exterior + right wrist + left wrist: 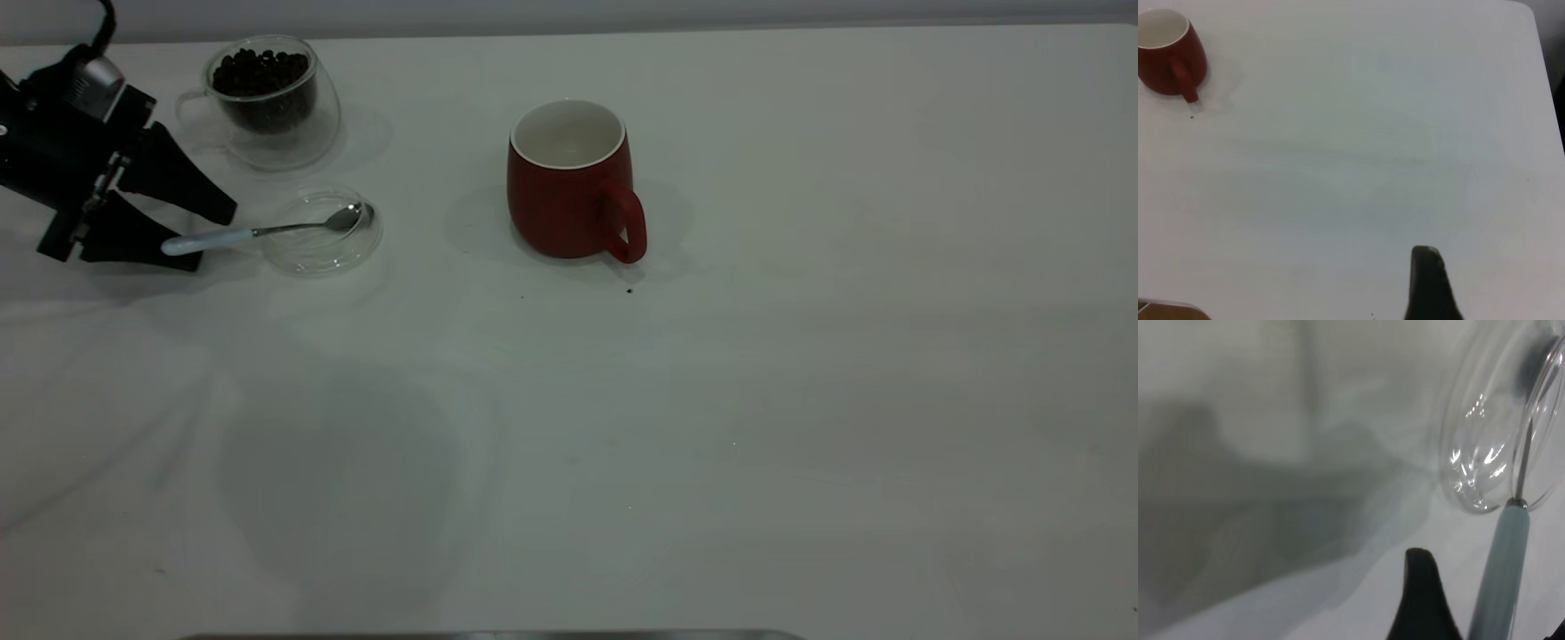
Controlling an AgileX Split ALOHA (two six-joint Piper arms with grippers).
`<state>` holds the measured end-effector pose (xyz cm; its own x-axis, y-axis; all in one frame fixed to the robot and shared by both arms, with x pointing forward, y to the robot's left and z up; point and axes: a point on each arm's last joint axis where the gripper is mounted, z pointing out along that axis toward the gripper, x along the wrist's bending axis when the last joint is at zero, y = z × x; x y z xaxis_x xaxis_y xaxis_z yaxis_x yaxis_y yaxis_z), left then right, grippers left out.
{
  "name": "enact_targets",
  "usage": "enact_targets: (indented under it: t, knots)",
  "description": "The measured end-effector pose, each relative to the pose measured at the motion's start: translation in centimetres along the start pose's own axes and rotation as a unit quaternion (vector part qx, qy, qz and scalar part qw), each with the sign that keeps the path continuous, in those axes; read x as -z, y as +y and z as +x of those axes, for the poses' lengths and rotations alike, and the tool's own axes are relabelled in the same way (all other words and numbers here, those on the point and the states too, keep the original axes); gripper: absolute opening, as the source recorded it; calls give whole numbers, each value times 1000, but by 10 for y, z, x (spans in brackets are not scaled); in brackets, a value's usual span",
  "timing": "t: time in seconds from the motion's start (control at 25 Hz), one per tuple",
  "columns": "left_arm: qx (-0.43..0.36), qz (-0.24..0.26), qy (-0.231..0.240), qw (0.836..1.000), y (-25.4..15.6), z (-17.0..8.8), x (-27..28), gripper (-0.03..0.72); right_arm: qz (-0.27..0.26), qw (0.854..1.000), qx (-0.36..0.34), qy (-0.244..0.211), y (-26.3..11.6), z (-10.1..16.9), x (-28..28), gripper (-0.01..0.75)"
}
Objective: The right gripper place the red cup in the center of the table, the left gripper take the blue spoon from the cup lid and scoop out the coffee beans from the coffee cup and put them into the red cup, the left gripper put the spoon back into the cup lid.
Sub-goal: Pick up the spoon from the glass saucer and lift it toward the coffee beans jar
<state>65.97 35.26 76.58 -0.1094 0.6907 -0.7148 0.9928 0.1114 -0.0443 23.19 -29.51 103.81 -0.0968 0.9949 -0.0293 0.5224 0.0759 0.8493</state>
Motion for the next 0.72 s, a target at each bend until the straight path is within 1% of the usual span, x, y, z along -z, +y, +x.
enact_targets:
  t: [0.12,0.24,0.4,0.64,0.72]
  knots:
    - [-5,5,0,1000,0,-5,-6,576,0,1000,0,0,0,0,0,521]
    - [-7,5,2,1000,1,-7,-8,547,0,1000,0,0,0,0,0,521]
    - [-7,6,3,1000,0,-7,-8,502,0,1000,0,0,0,0,0,521]
    - [-7,7,4,1000,0,-7,-8,481,0,1000,0,0,0,0,0,521]
    - [-5,6,4,1000,0,-7,-8,458,0,1000,0,0,0,0,0,521]
